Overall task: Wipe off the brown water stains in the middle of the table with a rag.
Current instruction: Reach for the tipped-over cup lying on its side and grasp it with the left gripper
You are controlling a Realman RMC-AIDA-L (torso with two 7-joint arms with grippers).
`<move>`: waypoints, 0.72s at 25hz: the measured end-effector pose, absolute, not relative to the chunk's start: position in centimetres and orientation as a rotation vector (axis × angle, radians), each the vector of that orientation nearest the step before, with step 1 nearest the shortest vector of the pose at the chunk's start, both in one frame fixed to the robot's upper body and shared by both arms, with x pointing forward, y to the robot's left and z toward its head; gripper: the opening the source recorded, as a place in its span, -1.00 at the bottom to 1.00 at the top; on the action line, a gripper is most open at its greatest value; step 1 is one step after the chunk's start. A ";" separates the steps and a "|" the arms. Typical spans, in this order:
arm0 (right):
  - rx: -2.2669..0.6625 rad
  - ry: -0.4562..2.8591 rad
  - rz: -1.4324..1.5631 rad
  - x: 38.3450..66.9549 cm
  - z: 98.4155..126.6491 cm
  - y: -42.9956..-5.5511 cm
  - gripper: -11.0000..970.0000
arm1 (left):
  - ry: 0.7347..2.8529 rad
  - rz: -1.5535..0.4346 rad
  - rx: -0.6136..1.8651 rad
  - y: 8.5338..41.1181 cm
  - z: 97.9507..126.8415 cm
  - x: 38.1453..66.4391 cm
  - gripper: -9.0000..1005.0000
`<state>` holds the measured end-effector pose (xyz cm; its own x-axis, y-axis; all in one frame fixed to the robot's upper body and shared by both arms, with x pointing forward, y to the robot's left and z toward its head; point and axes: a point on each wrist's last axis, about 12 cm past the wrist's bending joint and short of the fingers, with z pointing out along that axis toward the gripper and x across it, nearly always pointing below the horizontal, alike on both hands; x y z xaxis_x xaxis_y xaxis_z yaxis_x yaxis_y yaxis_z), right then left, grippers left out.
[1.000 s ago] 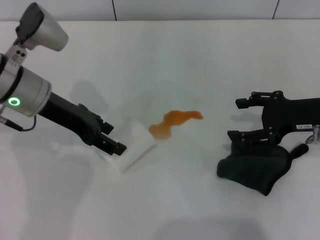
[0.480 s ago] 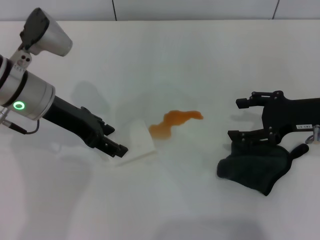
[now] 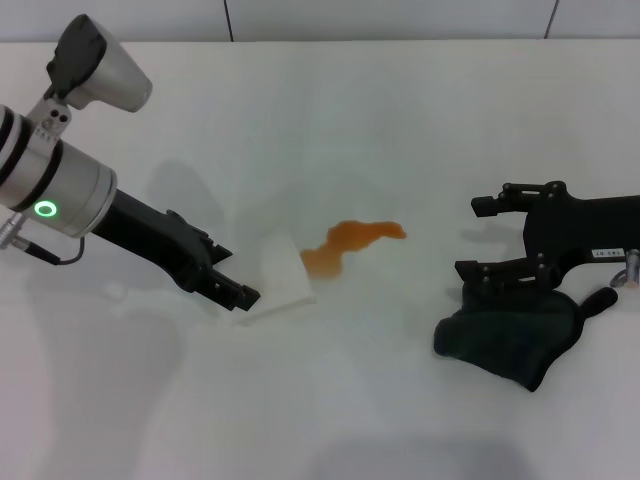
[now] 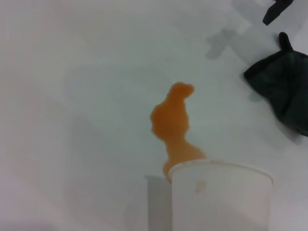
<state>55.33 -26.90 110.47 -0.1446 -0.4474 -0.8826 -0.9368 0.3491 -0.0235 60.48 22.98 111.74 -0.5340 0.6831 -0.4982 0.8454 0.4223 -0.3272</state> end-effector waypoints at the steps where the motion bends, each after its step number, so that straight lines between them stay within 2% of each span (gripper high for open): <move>1: -1.233 1.749 0.713 55.3 110.5 -26.9 0.77 | 2.390 -0.799 1.326 23.0 111.8 60.5 0.62; 18: -1.230 1.752 0.709 55.3 110.4 -27.0 0.77 | 2.359 -0.764 1.455 21.6 111.9 61.0 0.61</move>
